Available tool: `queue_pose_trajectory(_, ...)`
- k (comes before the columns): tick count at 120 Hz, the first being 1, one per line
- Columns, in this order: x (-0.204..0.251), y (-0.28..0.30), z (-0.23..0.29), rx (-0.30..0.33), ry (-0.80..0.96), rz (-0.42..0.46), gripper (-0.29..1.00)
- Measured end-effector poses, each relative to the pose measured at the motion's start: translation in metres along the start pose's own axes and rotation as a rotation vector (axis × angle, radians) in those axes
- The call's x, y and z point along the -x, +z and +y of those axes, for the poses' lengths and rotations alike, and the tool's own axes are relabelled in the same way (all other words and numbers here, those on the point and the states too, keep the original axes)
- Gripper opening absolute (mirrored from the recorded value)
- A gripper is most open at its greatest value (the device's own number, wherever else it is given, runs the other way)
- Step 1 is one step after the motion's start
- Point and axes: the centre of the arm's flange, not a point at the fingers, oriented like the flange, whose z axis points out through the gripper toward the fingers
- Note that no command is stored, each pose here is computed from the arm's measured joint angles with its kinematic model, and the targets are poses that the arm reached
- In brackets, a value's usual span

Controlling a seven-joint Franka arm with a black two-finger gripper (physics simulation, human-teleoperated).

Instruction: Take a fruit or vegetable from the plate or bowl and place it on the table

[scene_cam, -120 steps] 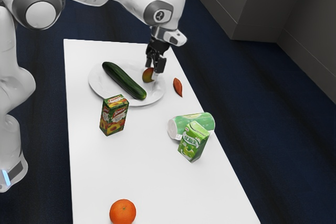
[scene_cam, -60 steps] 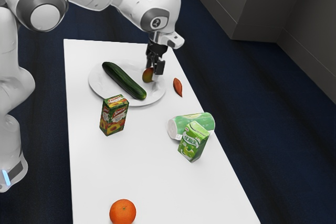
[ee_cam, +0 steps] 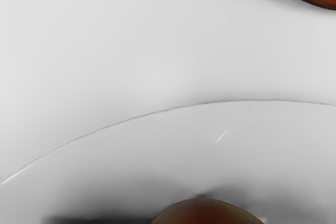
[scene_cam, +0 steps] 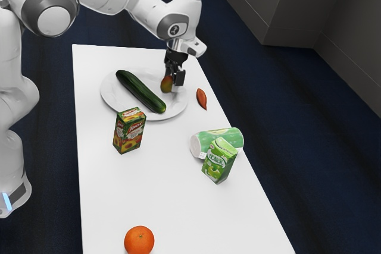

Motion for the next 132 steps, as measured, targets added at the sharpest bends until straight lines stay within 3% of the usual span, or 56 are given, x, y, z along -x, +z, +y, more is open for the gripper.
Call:
queue_pose_trajectory(38,-0.001,0.000,0.001,-0.009,0.011,0.007,0.44)
queue_pose_trajectory(67,0.002,-0.002,0.002,0.008,0.014,-0.020,0.40)
queue_pose_trajectory(102,0.015,-0.010,0.004,0.080,0.007,-0.106,0.36)
queue_pose_trajectory(132,0.011,-0.034,0.009,0.071,0.025,-0.139,0.31)
